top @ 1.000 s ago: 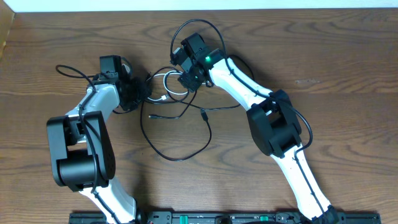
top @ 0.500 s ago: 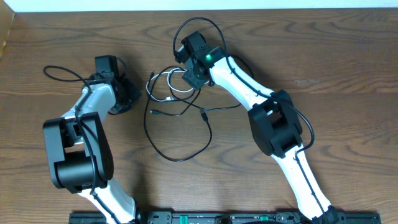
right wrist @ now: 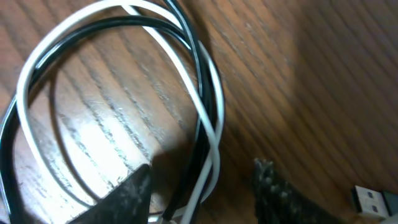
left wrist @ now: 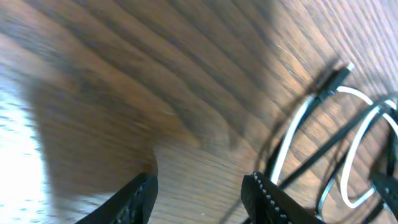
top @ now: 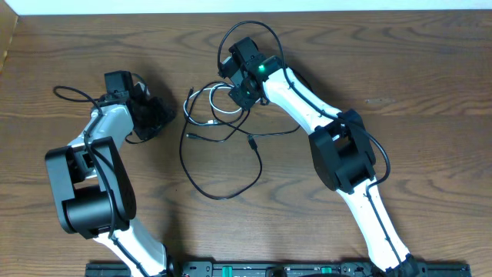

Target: Untangle cables

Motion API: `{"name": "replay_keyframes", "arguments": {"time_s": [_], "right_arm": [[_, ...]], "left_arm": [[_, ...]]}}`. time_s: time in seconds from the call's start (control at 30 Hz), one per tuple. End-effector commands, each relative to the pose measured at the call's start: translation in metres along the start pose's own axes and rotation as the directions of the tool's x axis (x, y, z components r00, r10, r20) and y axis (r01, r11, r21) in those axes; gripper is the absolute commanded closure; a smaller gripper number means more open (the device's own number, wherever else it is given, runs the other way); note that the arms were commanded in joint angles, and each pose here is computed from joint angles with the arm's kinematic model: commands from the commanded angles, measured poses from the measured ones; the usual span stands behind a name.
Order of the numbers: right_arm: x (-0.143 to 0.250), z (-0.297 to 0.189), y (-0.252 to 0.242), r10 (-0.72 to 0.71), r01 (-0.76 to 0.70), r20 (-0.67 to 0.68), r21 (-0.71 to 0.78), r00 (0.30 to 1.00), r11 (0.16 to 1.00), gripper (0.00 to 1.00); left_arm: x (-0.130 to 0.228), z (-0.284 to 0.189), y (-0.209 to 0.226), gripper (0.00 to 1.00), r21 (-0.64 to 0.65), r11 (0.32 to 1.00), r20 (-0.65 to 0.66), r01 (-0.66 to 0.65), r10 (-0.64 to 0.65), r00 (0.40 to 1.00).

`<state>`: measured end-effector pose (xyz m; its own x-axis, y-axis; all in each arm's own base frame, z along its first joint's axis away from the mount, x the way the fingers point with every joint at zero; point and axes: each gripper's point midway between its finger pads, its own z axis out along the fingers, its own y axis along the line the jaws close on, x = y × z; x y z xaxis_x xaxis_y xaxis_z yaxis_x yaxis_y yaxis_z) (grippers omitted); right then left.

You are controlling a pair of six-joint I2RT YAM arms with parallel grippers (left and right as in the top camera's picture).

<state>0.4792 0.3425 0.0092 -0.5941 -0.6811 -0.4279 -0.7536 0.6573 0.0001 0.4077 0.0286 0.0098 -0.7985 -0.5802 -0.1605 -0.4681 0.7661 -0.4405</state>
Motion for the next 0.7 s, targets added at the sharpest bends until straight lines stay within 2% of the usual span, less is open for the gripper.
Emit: {"name": "replay_keyframes", "arguments": {"time_s": [0.0,0.1,0.2,0.27,0.37,0.53,0.67], "right_arm": [[-0.045,-0.055,0.001,-0.008,0.008,0.136,0.003,0.991,1.0,0.66],[-0.051,-0.067,0.002,-0.009,0.008,0.158,0.007,0.987,1.0,0.76],[-0.052,-0.067,0.003,0.016,-0.015,0.16,-0.004,0.987,1.0,0.76],[-0.053,-0.065,0.005,0.015,-0.012,0.165,-0.017,0.986,1.0,0.68],[-0.057,-0.062,0.004,0.012,-0.009,0.184,-0.013,0.983,1.0,0.6],[-0.061,-0.048,0.002,0.006,-0.005,0.22,-0.005,0.976,1.0,0.56],[-0.055,-0.027,0.005,-0.021,0.027,0.215,-0.029,0.976,0.999,0.48]], "left_arm": [[0.023,0.016,0.005,0.5,0.015,1.0,-0.091,-0.003,0.005,0.996],[0.023,0.016,0.006,0.5,0.014,1.0,-0.094,0.001,0.001,0.996],[0.023,0.016,0.006,0.5,0.012,1.0,-0.094,0.018,-0.017,0.995],[0.024,0.016,0.006,0.5,0.011,1.0,-0.095,0.024,-0.023,0.995],[0.024,0.016,0.006,0.5,0.009,0.999,-0.098,0.034,-0.033,0.995],[0.024,0.016,0.006,0.5,0.009,0.999,-0.097,0.034,-0.033,0.995],[0.024,0.016,0.006,0.5,0.009,0.999,-0.097,0.034,-0.033,0.995]]}}
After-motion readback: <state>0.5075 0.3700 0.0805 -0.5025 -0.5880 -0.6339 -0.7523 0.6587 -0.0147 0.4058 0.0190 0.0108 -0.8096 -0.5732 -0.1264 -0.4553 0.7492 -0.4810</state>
